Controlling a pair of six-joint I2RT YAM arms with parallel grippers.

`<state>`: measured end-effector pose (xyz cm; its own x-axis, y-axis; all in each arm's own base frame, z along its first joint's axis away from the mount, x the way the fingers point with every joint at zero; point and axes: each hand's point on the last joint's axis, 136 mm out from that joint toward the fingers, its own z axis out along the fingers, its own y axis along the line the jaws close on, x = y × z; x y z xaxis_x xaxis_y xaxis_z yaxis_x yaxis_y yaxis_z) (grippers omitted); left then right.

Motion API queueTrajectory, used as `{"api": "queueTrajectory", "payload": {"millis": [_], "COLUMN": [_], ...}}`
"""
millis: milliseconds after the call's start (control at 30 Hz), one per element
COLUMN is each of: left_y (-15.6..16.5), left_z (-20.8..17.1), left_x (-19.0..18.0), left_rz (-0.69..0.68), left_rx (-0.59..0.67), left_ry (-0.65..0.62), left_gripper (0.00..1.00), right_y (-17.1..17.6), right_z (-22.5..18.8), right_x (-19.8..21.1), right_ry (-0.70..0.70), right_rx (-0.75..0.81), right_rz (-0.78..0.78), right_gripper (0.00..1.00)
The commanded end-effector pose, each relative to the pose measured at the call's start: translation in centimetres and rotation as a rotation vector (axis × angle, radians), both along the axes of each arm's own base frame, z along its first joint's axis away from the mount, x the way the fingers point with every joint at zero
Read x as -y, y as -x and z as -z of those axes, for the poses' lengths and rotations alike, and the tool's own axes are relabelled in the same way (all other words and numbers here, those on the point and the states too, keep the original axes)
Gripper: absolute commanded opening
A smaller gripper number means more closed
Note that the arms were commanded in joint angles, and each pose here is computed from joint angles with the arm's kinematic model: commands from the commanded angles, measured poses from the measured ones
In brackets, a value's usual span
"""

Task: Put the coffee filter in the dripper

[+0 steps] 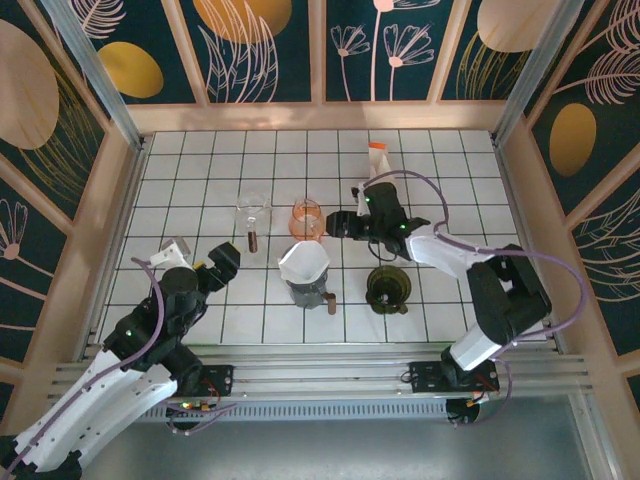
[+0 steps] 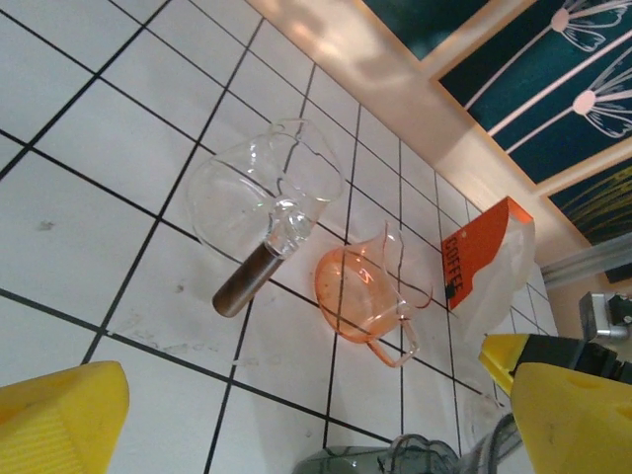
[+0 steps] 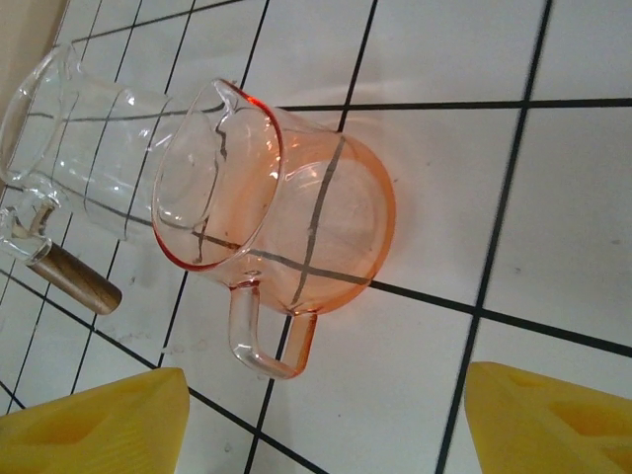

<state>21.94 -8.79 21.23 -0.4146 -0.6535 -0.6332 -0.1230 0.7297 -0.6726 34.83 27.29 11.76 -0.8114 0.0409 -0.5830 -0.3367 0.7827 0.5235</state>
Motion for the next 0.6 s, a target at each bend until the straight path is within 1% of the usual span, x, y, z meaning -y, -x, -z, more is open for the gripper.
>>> {"api": "queueTrajectory", "payload": {"millis": [0, 233, 567], "left_y": [-0.2, -0.4, -0.4], "left_z": [-0.7, -0.4, 0.0], "left_x": [-0.9, -0.8, -0.8], "left_rz": [-0.059, -0.066, -0.07], "left_rx": [-0.006, -0.017, -0.029], "left_ry": [0.006, 0.014, 0.014], "left_gripper": [0.99, 0.99, 0.99], "right_y": [-0.6, 0.1, -0.9], "right_z": [-0.7, 0.6, 3.4], "right_x": [-1.9, -3.9, -6.1], "right_ry": [-0.048, -0.038, -0.008], "right_rx": [0.036, 0.033, -0.002], "right_rz": [-0.094, -0.179, -0.221], "right_gripper": [0.71, 0.7, 0.65]}}
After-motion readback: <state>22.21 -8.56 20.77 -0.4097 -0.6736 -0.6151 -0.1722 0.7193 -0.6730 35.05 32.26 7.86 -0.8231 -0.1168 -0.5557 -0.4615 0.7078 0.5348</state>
